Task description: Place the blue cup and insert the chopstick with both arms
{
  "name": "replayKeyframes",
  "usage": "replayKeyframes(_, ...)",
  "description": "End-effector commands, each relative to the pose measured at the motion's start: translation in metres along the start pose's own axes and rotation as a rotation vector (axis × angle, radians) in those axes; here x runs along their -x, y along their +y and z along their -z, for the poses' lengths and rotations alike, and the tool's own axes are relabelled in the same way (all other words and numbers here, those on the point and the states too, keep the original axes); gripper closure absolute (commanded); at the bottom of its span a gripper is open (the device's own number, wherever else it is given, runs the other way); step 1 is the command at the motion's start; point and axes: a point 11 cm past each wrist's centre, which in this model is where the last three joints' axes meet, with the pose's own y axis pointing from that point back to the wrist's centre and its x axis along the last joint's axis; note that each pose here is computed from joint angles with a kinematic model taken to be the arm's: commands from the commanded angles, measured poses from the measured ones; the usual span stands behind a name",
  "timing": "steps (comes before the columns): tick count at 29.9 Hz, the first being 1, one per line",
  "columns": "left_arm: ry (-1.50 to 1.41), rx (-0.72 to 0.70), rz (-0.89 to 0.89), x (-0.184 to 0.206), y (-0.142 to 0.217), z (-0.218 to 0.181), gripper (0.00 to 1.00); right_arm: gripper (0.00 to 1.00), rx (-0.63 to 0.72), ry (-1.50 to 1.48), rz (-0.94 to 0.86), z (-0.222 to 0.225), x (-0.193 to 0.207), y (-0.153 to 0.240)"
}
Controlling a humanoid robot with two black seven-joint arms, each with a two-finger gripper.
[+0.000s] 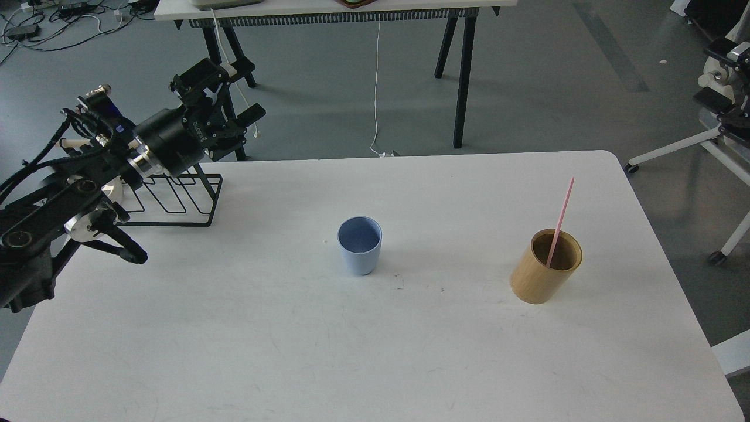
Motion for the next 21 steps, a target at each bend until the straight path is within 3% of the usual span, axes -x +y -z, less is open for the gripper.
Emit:
replayKeyframes(1,0.001,-0.002,0.002,0.001,0.000,0.001,0.02,0.01,0.014,0.117,-0.014,0.007,0.003,0.005)
replayKeyframes(13,0.004,-0.014,-0.004,0.001,0.005,0.006,0.02,0.01,0.073,0.440,0.046,-0.008,0.030,0.019)
replayKeyframes(21,0.024,-0.023,0.003,0.008,0.006,0.015,0.01,0.01,0.064,0.595,0.187,-0.025,0.066,0.018)
